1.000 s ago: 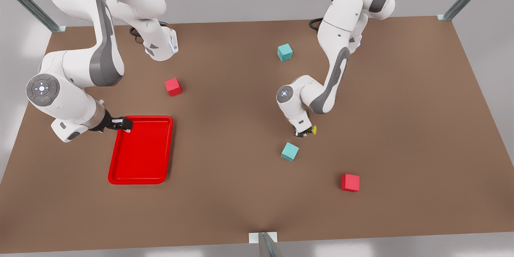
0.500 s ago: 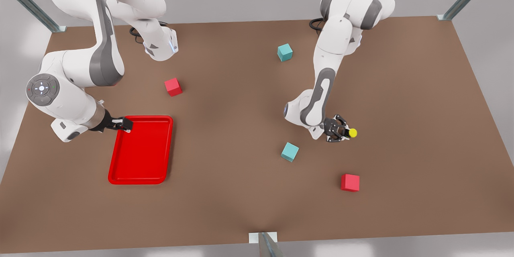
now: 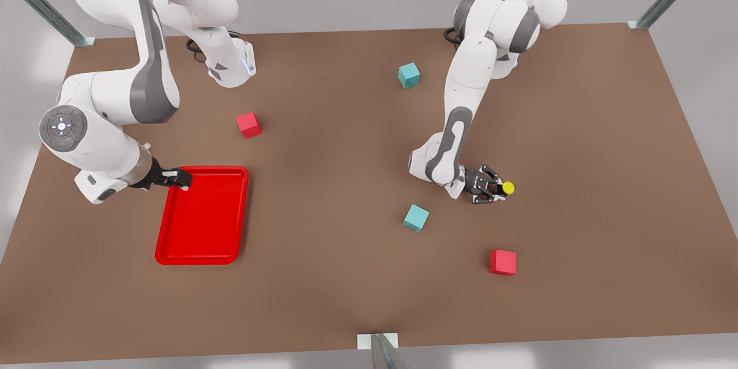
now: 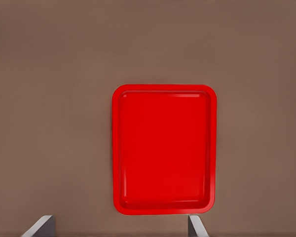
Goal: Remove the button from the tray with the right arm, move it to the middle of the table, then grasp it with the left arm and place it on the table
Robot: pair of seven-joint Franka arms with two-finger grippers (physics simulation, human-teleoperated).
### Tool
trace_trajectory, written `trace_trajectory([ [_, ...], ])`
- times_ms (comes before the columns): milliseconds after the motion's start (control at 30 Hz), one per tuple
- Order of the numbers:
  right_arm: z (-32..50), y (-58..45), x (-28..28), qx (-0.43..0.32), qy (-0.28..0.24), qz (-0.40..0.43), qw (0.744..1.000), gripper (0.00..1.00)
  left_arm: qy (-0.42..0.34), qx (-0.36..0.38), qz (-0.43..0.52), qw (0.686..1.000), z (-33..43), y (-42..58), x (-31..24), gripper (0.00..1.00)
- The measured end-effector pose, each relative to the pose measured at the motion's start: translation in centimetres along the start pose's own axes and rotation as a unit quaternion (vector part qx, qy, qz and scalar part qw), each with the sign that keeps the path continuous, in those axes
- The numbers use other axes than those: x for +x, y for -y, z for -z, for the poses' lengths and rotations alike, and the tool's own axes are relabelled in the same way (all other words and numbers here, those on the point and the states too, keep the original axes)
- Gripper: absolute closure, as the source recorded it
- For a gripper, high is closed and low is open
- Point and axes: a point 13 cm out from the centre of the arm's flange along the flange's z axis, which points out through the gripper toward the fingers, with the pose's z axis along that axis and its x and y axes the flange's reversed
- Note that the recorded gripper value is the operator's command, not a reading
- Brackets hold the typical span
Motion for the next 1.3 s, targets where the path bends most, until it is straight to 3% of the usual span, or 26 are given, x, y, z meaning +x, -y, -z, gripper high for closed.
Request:
trace_trajectory([
  [67,0.0,0.1,0.0,0.0,0.0,-0.001,1.0,0.0,0.001,0.0,0.009,1.0,0.0,0.0,0.1,0.6],
  [100,0.0,0.2,0.0,0.0,0.0,-0.002,1.0,0.0,0.002,0.0,0.013,1.0,0.0,-0.1,0.1,0.19],
  [133,0.0,0.2,0.0,0.0,0.0,-0.002,1.0,0.0,0.003,0.001,0.016,1.0,0.1,-0.1,0.0,0.0],
  [367,-0.1,0.4,-0.1,0.0,-0.001,-0.004,1.0,0.0,0.011,0.013,0.029,0.999,1.5,-0.1,0.3,0.0],
  [633,-0.3,0.4,-0.1,0.0,-0.002,-0.004,1.0,0.0,-0.01,0.03,0.042,0.999,10.4,-1.8,0.8,0.0],
  [700,-0.2,0.4,-0.1,0.0,-0.002,-0.004,1.0,0.0,-0.036,0.025,0.068,0.997,13.0,-1.7,-2.5,0.0],
  [767,-0.2,0.4,-0.1,0.0,-0.002,-0.004,1.0,0.0,-0.093,0.012,0.13,0.987,15.5,-0.3,-10.9,0.0],
  [900,-0.4,0.3,-0.2,-0.001,-0.003,-0.003,1.0,0.0,-0.3,-0.061,0.261,0.915,16.7,4.4,-29.0,0.0],
  [1033,-0.4,0.4,-0.2,-0.001,-0.003,-0.004,1.0,0.0,-0.521,-0.144,0.222,0.812,7.6,2.4,-36.3,0.0],
  [1100,-0.4,0.4,-0.2,-0.001,-0.003,-0.004,1.0,0.0,-0.604,-0.147,0.189,0.76,0.4,-0.3,-38.5,0.0],
  [1200,-0.3,0.3,-0.2,-0.001,-0.002,-0.003,1.0,0.0,-0.658,-0.067,0.093,0.744,-0.4,-7.2,-37.2,0.0],
  [1300,-0.3,0.3,-0.2,-0.001,-0.002,-0.003,1.0,0.0,-0.666,0.027,0.025,0.745,-1.7,-6.9,-37.2,0.0],
])
